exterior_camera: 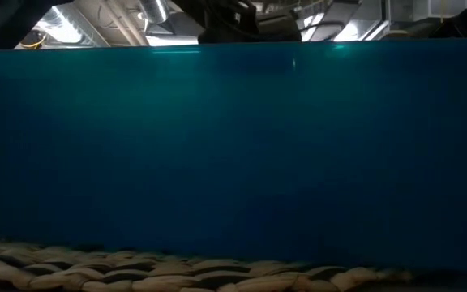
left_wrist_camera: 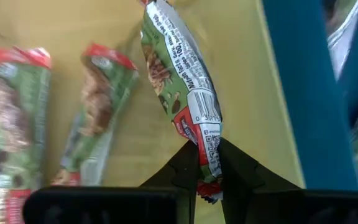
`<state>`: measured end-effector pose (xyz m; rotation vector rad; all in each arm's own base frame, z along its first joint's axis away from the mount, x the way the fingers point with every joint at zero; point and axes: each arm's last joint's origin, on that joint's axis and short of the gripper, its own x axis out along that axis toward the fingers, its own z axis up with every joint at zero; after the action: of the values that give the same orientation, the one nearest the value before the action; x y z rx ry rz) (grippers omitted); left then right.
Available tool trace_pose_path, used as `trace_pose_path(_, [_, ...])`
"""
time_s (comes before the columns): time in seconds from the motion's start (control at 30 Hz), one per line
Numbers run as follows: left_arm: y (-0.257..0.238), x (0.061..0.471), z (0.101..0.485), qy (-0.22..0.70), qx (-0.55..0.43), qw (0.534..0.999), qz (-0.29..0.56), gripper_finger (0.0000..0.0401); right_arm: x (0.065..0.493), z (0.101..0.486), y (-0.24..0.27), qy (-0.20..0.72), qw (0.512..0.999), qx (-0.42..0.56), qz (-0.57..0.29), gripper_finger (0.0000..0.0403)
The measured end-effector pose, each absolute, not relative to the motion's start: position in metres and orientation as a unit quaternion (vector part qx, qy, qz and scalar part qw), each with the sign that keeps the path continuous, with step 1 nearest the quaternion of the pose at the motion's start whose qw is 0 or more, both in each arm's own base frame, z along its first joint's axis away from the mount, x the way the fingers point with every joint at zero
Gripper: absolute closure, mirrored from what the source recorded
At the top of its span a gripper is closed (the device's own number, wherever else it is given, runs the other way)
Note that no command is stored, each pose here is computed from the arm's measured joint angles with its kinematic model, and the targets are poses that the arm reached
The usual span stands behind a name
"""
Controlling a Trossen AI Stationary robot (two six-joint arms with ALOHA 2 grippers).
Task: Pick and place Granola Bars by type
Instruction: Put the red granola bar into the yellow bin, then put the yellow granola bar into the green bin
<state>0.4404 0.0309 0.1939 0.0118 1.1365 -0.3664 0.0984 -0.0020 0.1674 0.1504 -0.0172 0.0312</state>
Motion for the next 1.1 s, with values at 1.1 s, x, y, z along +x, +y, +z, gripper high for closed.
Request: trace_pose_path(1.1, [0.035,0.434,0.239,0.543,0.043,0.836,-0.062,0.0241,0.098,0.167,-0.002,-0.008,0.997,0.075,0.016,0.037])
